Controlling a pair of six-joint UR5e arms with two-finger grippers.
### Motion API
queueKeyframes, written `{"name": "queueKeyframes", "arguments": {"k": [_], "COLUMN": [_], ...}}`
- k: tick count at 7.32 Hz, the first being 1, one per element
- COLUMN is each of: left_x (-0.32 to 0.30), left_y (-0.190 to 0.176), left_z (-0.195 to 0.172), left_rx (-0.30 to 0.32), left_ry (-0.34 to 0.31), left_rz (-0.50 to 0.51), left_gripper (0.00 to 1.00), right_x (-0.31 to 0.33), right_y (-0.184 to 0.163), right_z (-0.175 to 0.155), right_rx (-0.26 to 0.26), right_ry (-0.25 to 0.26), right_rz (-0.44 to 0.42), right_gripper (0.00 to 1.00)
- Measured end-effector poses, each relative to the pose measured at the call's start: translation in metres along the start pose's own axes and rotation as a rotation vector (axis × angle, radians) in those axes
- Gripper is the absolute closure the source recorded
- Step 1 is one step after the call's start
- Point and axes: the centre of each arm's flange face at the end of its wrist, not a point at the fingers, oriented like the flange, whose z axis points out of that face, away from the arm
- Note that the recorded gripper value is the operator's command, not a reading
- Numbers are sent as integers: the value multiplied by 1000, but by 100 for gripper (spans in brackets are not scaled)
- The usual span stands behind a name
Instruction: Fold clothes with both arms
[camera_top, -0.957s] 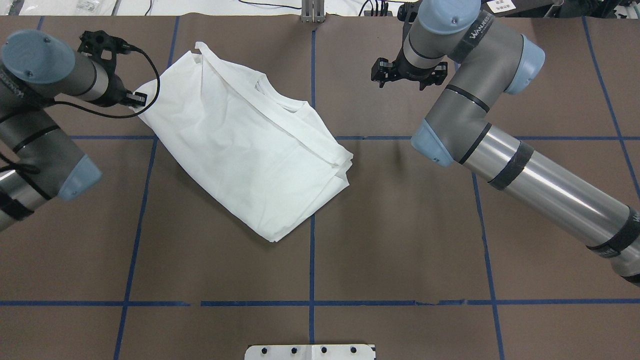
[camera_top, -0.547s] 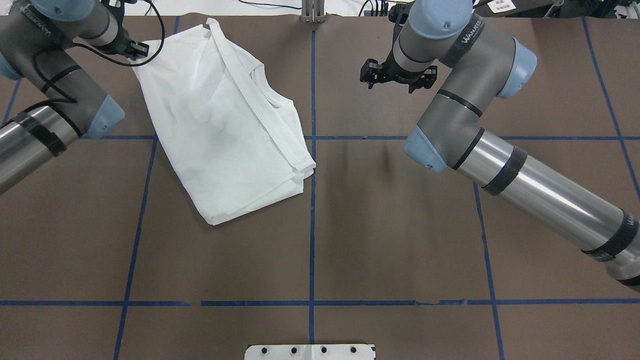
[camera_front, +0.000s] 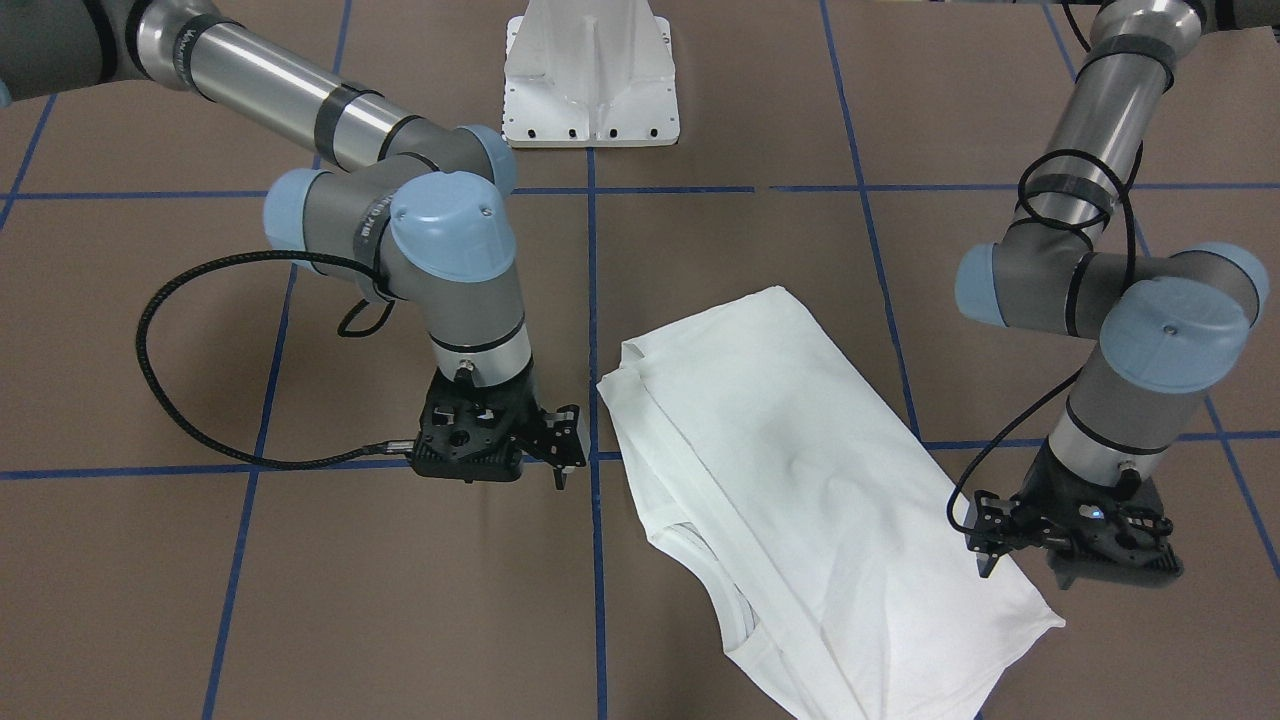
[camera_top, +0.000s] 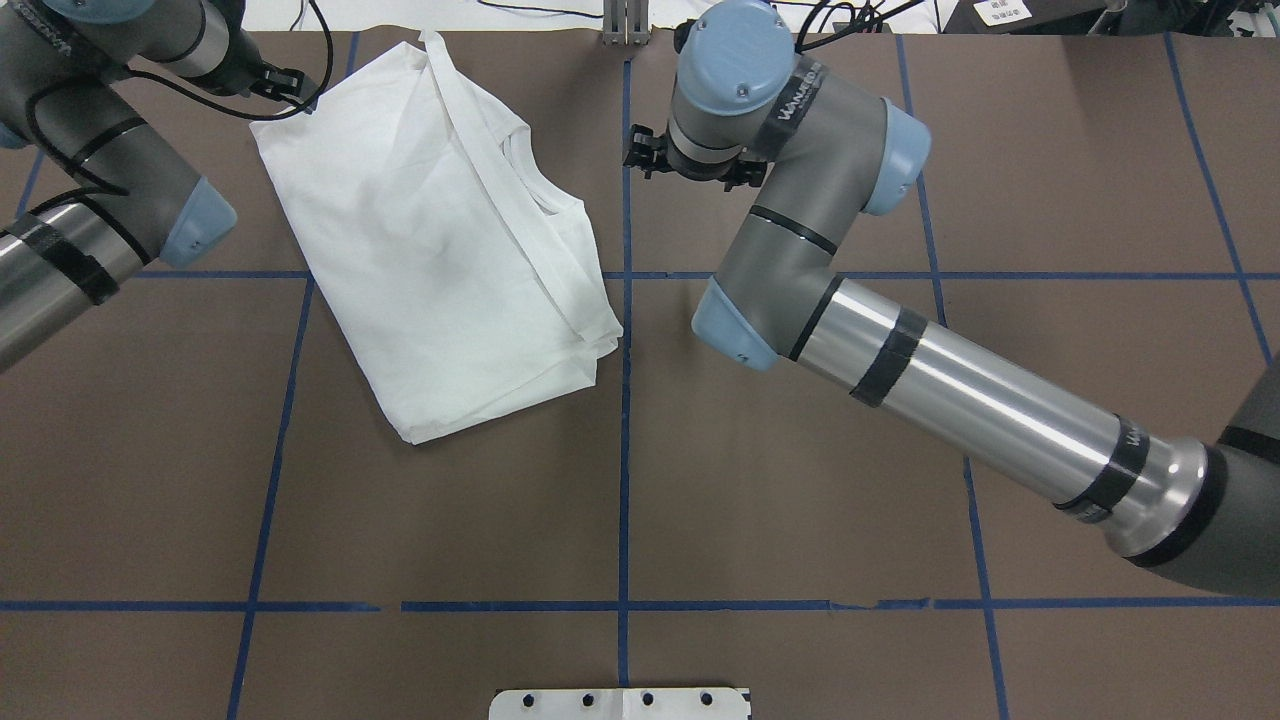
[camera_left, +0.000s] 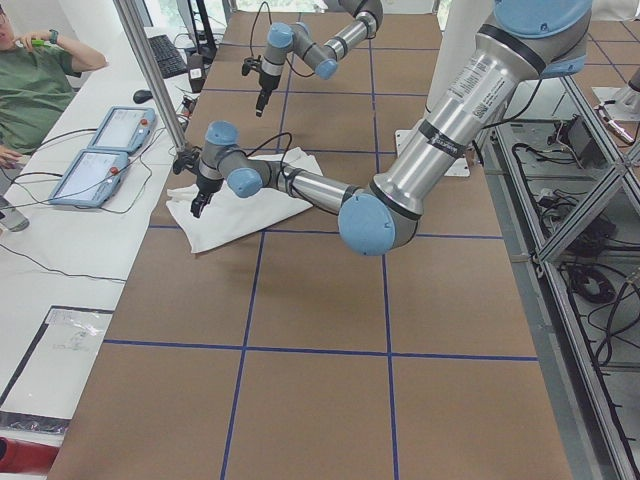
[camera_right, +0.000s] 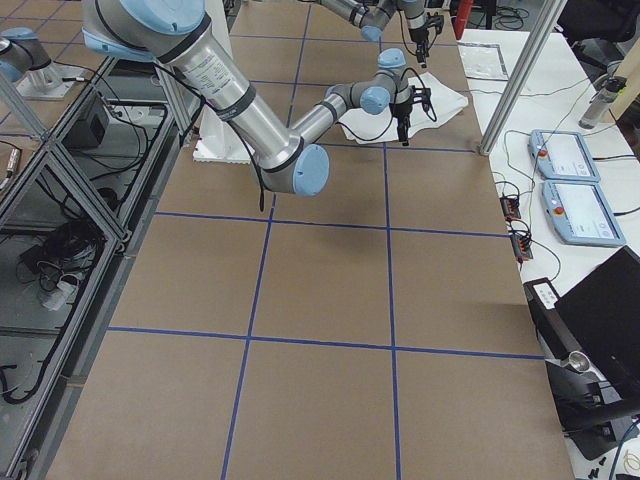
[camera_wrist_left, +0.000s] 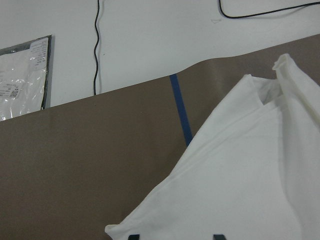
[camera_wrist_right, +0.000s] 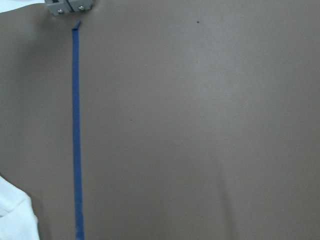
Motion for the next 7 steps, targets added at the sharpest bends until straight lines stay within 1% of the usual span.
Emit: {"name": "queueKeyframes", "arguments": {"k": [1,3,4,5,6,7], "left_x": [2,2,1,1,1,1], "left_y": [7,16,19,21,23,24], "left_z": [-9,-20,-22,-24,-25,-25], "left_rx": [-1,2,4,6,7,7], "left_ry": [31,57,61,64,66,66], "left_rz": [2,4,6,7,8,7], "left_gripper": [0,0,0,0,0,0], "right_x": [-25,-60,-68,-73,-77,-79], "right_y": [7,30,44,54,62,67], "right_z": [18,51,66,77,83,89], "right_rx": [27,86,122,152,173,185], "right_ry": [-10,-44,-64,-91,-129,-151], "right_rz": [-10,-22,-24,-17,7,28], "right_gripper": [0,5,10,16,21,24]}}
